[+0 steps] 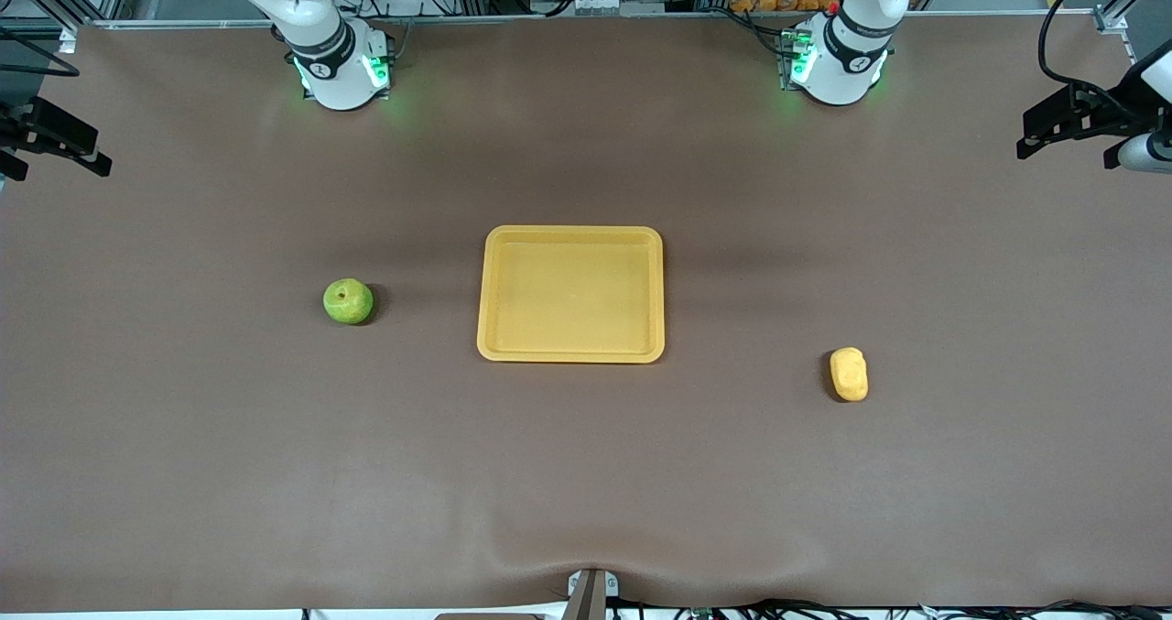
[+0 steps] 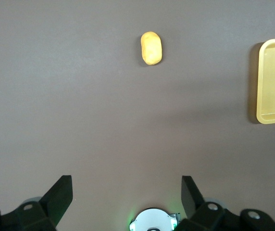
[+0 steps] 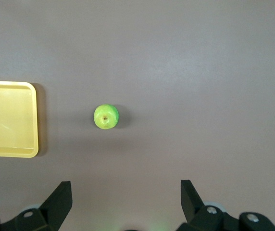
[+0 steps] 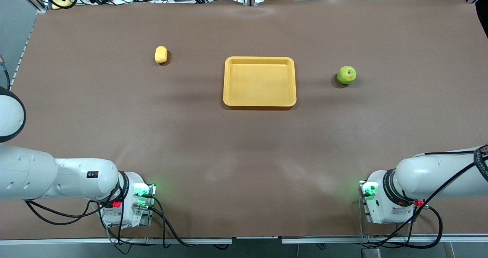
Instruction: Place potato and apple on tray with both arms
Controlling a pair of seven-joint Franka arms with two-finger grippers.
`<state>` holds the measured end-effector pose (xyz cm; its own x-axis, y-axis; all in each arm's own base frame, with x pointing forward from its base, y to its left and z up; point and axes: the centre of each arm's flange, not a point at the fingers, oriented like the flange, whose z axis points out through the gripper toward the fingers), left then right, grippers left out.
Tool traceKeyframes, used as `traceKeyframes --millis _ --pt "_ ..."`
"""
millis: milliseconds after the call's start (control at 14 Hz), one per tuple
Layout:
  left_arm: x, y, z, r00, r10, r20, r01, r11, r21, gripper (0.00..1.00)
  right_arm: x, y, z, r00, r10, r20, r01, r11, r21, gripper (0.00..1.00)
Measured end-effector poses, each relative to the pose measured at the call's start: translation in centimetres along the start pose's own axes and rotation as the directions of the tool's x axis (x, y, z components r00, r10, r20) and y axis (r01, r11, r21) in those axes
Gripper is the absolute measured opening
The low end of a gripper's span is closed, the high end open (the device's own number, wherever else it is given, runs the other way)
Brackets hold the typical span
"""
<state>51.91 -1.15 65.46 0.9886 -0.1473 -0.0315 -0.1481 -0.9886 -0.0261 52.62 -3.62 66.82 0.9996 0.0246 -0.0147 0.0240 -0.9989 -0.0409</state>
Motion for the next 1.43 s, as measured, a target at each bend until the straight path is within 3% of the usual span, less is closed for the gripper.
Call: traceKeyframes --millis 786,1214,1429 --pt "0.2 0.4 1.0 0.998 -0.043 0.034 0.043 0.999 -0.019 1.00 0.0 0.0 0.1 1.000 0.001 0.002 -0.001 1.000 -0.001 1.00" --pt "3.6 -0.2 6.5 0.993 -0.044 0.111 0.048 0.999 -0.027 1.00 -0.1 0.1 0.2 1.000 0.001 0.010 -0.001 1.000 0.000 1.00" --pt "6.0 -0.6 9.9 0.992 -0.057 0.117 0.061 0.998 -0.028 1.00 -0.1 0.1 0.4 1.000 0.001 0.013 -0.001 1.000 0.000 1.00"
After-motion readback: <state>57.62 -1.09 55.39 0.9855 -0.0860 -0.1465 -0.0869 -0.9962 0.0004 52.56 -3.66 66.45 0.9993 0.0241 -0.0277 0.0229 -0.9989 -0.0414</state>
